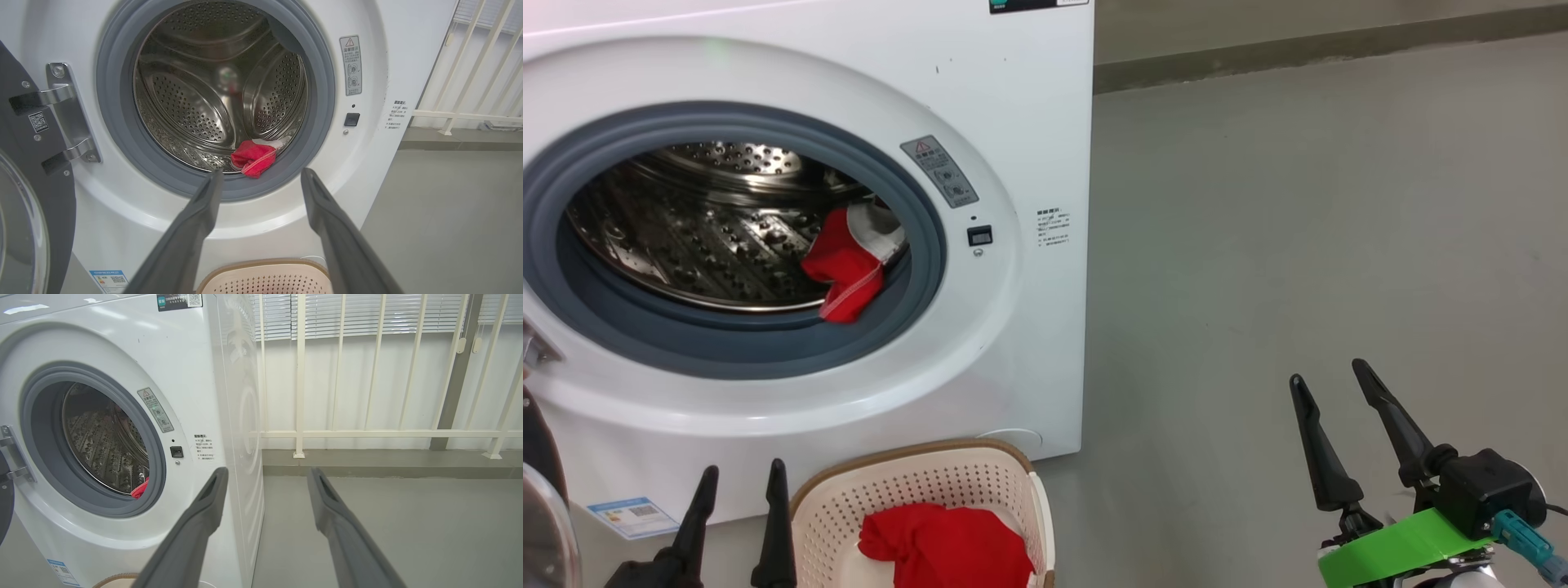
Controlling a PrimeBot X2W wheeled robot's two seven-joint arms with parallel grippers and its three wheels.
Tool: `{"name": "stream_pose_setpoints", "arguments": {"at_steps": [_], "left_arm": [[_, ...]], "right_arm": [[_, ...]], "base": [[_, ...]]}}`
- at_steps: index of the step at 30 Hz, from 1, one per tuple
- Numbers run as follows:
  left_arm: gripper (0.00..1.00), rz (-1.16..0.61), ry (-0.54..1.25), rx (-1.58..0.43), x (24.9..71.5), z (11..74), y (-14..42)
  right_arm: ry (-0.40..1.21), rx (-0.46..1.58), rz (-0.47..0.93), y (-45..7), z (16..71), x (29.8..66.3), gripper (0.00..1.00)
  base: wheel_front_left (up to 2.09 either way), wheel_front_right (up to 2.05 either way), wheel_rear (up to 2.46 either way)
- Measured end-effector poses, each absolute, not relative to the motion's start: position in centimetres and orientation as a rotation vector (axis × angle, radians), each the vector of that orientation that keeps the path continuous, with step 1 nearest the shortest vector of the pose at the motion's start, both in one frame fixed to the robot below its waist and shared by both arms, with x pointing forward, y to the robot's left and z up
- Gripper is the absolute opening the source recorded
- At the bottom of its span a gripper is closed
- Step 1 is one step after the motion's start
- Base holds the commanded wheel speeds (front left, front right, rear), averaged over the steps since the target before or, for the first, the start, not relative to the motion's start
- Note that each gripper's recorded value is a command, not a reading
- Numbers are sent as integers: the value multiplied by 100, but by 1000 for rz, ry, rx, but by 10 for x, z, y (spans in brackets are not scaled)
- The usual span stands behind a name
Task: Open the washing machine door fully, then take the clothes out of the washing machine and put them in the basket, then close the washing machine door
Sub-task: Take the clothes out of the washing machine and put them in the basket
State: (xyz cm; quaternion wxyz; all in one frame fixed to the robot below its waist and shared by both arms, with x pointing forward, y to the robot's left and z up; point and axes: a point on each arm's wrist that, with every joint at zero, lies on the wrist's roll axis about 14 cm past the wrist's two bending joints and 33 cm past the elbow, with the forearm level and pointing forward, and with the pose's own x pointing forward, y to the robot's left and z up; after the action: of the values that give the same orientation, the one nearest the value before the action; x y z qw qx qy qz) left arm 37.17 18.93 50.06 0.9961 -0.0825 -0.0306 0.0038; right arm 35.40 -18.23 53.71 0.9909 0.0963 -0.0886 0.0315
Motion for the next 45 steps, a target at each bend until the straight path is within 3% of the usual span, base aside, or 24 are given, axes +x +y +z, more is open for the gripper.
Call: {"name": "stream_pose_setpoints", "arguments": {"at_steps": [13, 31, 45], "left_arm": [[100, 15, -73, -187, 419, 504, 189], [100, -19, -56, -207, 547, 496, 181], [100, 30, 8, -258, 632, 464, 196]], "right_arm": [[-112, 204, 70, -176, 516, 372, 100], [-57, 168, 153, -153, 487, 441, 100], [25, 118, 223, -136, 443, 471, 100]], "base": [[0, 0, 0], [0, 0, 0], [0, 0, 0]]}}
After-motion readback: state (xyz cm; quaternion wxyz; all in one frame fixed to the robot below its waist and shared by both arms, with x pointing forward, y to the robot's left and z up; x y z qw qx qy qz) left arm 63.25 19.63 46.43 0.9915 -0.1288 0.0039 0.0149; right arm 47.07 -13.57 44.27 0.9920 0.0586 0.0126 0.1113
